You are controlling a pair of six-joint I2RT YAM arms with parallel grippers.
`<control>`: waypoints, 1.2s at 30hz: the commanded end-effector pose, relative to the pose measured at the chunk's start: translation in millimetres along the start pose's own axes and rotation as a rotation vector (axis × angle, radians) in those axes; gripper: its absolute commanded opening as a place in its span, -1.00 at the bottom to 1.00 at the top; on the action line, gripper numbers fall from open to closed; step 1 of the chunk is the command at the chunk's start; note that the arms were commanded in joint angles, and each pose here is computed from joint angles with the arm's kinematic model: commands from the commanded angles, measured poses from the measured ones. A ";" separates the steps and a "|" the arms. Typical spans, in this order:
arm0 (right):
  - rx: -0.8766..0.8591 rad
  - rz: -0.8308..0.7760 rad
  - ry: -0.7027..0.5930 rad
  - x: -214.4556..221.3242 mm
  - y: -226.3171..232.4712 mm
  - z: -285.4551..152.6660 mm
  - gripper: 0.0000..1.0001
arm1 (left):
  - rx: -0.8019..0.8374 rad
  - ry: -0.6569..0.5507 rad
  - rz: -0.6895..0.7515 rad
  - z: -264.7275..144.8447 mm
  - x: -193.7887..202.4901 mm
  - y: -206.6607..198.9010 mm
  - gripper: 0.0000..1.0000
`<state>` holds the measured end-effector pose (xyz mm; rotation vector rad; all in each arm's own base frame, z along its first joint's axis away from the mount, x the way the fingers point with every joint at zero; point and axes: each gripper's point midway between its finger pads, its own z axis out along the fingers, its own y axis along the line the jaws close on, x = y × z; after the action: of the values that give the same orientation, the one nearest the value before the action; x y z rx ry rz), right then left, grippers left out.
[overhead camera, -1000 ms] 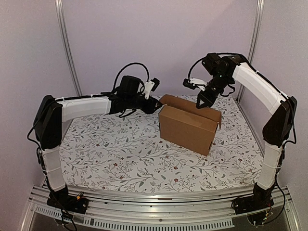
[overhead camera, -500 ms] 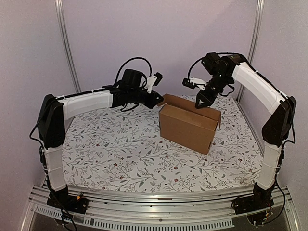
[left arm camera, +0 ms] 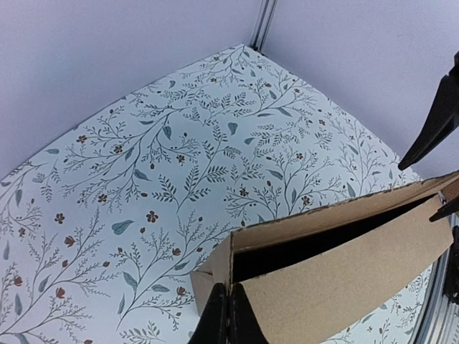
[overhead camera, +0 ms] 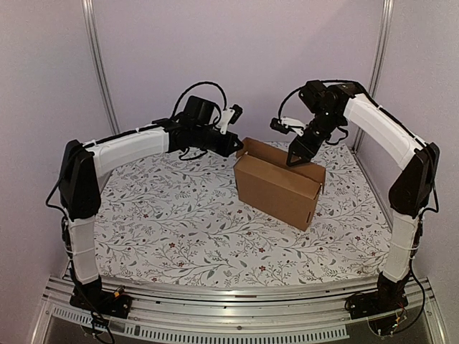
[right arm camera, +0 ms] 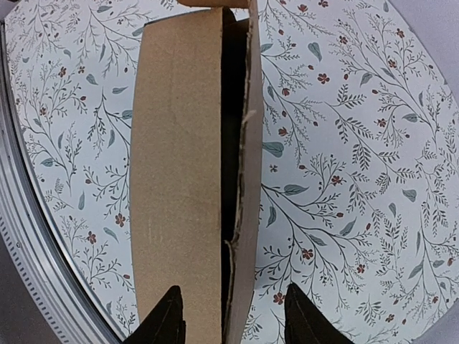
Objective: Fold the paper box
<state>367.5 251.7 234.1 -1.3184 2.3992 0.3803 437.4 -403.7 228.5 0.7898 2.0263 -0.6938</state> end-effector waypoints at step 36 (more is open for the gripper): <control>-0.016 0.021 0.117 29.7 9.9 10.9 -0.09 | -0.037 0.172 -0.101 21.6 74.9 -27.0 -1.00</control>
<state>364.6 244.2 209.5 -1.3390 2.4727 0.3250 424.2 -421.6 217.1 0.7034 2.0546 -0.7135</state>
